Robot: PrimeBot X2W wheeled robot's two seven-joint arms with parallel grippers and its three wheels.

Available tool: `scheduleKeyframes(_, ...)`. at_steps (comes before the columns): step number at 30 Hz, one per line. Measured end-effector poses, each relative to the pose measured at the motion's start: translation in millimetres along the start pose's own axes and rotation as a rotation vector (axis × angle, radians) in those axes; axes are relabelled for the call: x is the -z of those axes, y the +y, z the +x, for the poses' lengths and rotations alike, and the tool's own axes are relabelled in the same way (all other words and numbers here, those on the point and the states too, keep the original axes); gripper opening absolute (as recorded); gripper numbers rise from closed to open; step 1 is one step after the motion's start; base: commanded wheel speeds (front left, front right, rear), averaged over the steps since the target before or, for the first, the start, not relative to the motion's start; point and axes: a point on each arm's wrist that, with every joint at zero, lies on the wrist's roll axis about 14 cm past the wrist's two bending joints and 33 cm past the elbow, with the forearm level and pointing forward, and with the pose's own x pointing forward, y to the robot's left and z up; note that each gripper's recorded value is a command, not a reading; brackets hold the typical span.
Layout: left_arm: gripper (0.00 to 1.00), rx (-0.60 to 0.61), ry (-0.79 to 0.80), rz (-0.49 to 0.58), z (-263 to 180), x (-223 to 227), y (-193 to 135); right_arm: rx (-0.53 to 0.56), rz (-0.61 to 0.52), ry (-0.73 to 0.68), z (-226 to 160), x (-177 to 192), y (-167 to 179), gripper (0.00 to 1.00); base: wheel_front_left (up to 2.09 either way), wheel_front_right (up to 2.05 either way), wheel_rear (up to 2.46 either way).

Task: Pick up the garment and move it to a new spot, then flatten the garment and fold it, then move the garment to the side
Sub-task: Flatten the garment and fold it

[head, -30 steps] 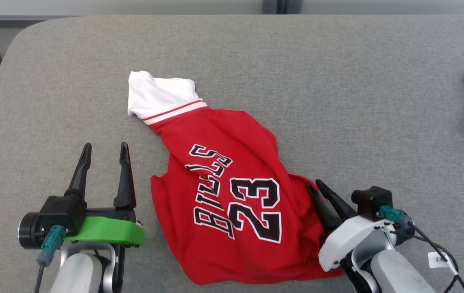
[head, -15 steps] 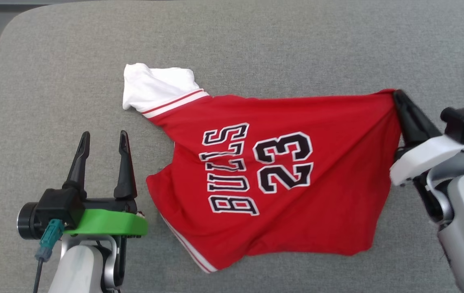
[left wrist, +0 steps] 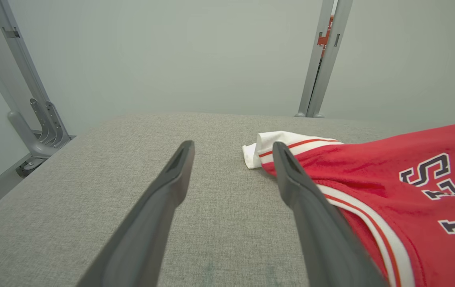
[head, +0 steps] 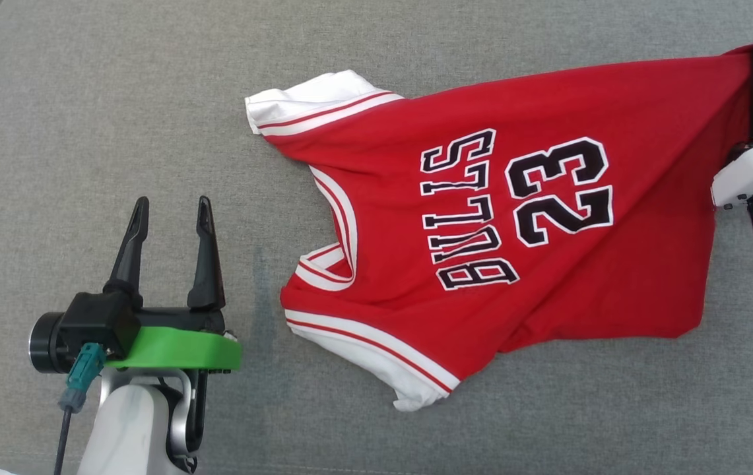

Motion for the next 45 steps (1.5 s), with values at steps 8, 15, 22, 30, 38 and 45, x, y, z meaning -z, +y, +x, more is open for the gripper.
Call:
scheduleKeyframes(8,1.00,0.008,0.005,0.012,-8,0,-3,-0.038,-0.007,-0.091,-26,-13,19,1.00,0.00,0.00,0.00)
scheduleKeyframes(15,1.00,0.015,0.003,0.023,-23,-4,-4,-0.047,0.031,-0.123,-88,-15,37,1.00,0.00,0.00,0.00)
scheduleKeyframes(22,1.00,0.031,0.005,0.032,-35,-5,-8,0.002,0.090,-0.098,-146,-12,44,1.00,0.00,0.00,0.00)
scheduleKeyframes(30,1.00,0.056,0.012,0.030,-42,-3,-15,0.034,0.096,-0.093,-178,-21,44,1.00,0.00,0.00,0.00)
scheduleKeyframes(38,1.00,0.063,0.013,0.029,-43,-4,-18,0.035,0.095,-0.095,-183,-26,46,1.00,0.00,0.00,0.00)
scheduleKeyframes(45,1.00,0.063,0.019,0.030,-42,-2,-19,0.031,0.096,-0.077,-179,-22,47,1.00,0.00,0.00,0.00)
